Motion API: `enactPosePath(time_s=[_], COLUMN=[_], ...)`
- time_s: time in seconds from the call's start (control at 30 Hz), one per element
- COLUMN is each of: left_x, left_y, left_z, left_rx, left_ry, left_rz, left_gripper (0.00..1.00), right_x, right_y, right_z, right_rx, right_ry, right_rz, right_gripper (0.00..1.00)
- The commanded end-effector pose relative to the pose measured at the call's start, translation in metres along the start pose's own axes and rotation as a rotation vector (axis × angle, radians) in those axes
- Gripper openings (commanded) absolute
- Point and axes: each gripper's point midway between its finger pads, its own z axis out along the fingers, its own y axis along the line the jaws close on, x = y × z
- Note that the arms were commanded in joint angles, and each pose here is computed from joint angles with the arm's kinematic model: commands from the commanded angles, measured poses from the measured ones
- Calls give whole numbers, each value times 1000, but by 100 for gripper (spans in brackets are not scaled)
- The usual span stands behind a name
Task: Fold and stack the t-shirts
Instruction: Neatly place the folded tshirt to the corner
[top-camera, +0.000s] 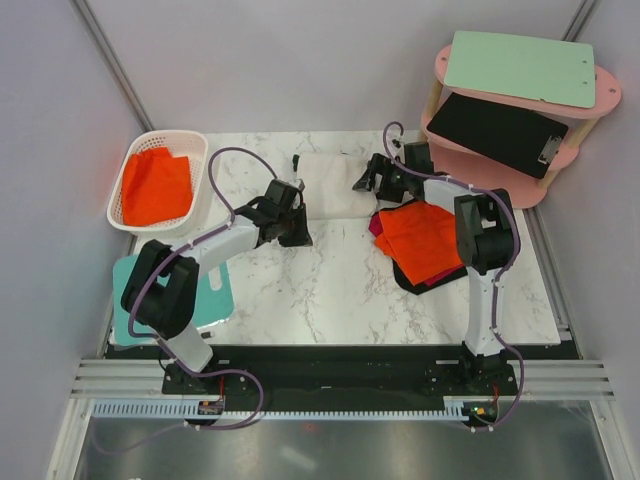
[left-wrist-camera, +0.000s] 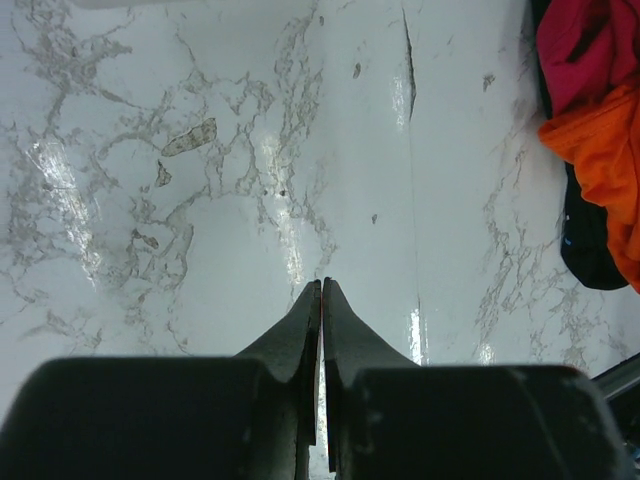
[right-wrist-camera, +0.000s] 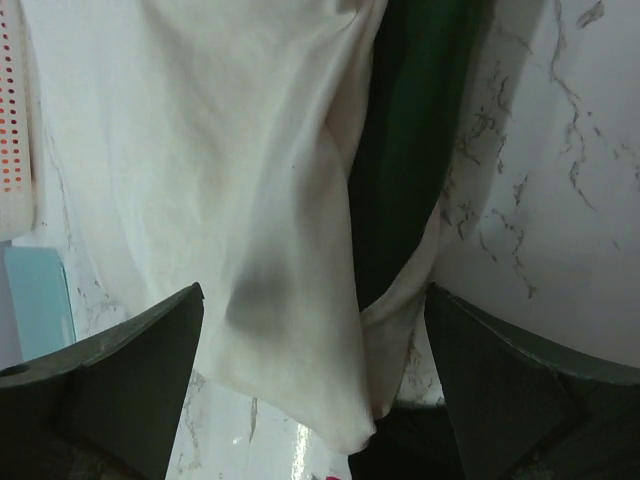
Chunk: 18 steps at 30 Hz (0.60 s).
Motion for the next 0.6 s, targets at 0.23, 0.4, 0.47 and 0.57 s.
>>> enactPosePath(time_s=[0.23, 0.4, 0.47, 0.57], left_x=[-5, -6, -9, -15], left_y=[7, 15, 20, 31], left_z=[-8, -12, -16, -26], left_rx=[-13, -32, -46, -66], left_ry=[-43, -54, -68, -93], left_rz=[28, 21, 17, -3], left_gripper=[6, 6, 6, 6], right_x=[21, 33, 46, 53], right_y=[2, 19, 23, 34], right_z=[13, 39, 47, 51], right_rx=[161, 167, 176, 175], right_ry=[51, 93, 133, 156], right_rz=[-91, -136, -165, -204], right_gripper=[98, 97, 80, 19])
